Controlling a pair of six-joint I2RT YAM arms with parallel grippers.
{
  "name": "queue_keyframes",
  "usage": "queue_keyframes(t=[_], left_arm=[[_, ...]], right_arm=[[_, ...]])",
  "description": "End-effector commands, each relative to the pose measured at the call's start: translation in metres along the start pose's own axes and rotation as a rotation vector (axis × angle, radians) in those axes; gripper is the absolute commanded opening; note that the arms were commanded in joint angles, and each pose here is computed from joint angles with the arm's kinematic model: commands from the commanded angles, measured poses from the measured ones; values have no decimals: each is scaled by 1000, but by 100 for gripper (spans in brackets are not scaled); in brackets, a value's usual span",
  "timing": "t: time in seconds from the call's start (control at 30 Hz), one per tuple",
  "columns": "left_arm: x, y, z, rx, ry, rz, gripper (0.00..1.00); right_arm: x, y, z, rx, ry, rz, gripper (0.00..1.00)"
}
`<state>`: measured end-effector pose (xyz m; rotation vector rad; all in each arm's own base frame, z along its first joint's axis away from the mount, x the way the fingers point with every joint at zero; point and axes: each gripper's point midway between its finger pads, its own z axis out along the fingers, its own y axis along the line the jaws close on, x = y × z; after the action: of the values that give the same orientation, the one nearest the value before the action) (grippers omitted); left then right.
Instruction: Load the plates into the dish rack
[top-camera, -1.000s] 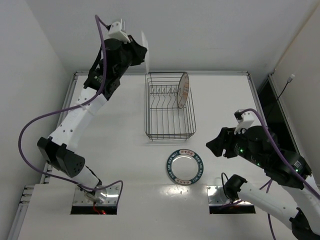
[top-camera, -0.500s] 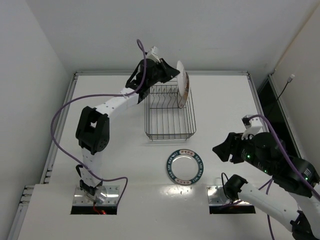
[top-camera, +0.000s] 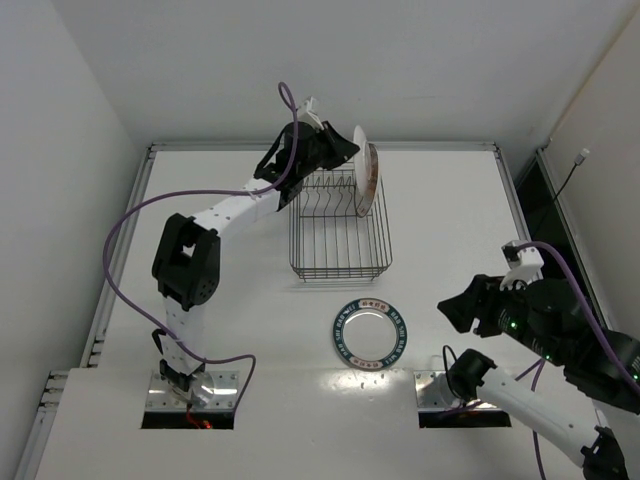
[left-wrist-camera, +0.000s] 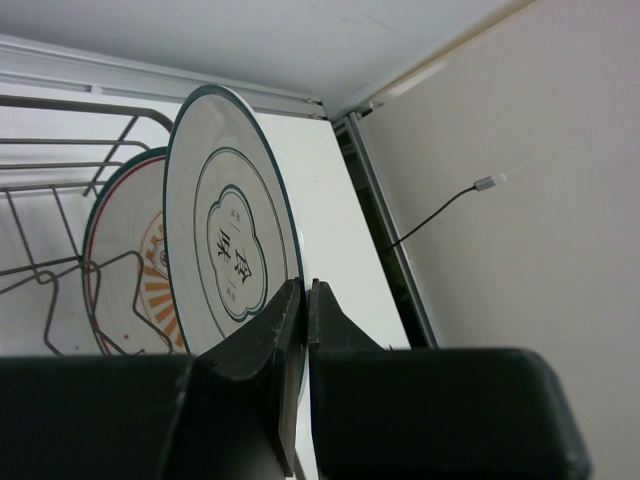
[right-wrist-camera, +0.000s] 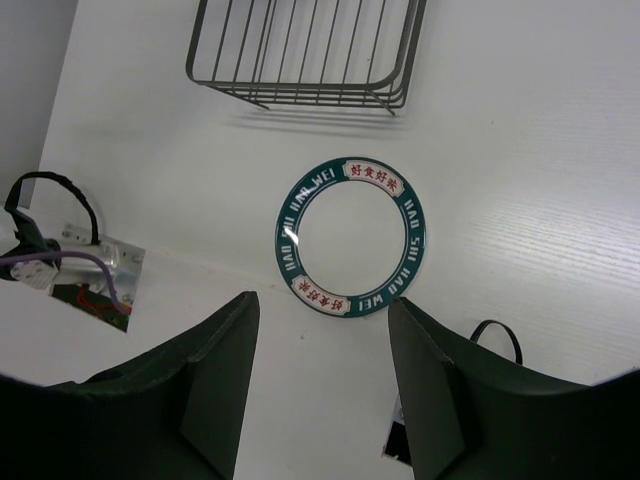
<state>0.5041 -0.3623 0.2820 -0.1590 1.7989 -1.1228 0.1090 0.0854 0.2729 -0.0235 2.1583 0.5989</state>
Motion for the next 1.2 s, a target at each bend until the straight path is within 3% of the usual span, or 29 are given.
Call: queue_keyframes(t=[0.0, 0.5, 0.87, 1.17], left_arm=[[-52, -56, -19, 107, -130, 73, 0], [-27, -15, -9, 4, -86, 88, 0], [-69, -61, -25, 82, -180, 136, 0], [-70, -60, -28, 79, -190, 136, 0]], right_arm=[[-2, -2, -4, 8, -17, 25, 52], [1, -7, -6, 21, -15, 23, 52], [0, -8, -6, 29, -20, 33, 52], [2, -6, -2, 26, -7, 31, 52]])
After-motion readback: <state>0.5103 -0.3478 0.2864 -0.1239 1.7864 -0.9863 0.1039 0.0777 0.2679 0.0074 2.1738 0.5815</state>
